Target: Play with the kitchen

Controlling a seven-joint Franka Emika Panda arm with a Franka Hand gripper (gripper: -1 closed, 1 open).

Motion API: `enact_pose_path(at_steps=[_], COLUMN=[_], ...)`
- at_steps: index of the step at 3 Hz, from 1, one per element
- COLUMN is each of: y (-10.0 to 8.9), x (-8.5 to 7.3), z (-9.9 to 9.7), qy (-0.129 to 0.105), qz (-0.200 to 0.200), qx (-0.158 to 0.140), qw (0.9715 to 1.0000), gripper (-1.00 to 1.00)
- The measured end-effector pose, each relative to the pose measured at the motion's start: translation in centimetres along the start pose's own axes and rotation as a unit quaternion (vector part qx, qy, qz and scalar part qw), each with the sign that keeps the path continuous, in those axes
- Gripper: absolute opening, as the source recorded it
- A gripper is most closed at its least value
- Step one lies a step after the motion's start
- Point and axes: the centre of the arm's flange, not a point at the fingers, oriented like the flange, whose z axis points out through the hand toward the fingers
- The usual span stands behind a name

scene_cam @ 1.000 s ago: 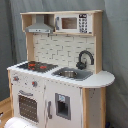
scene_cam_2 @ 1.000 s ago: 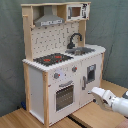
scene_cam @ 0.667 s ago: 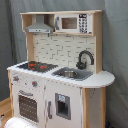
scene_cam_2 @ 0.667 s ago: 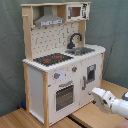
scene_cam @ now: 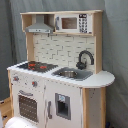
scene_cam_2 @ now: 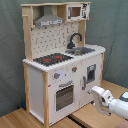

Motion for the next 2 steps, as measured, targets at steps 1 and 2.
enact_pose_path(at_steps=[1,2], y=[0.6,1.0], x=[-0.2,-0.5], z=[1.9,4.1], qy=[-0.016,-0.025], qz=[0.059,0.101], qx=[-0.009,-0.012], qw=[0.9981,0.9945], gripper=[1.00,1.00])
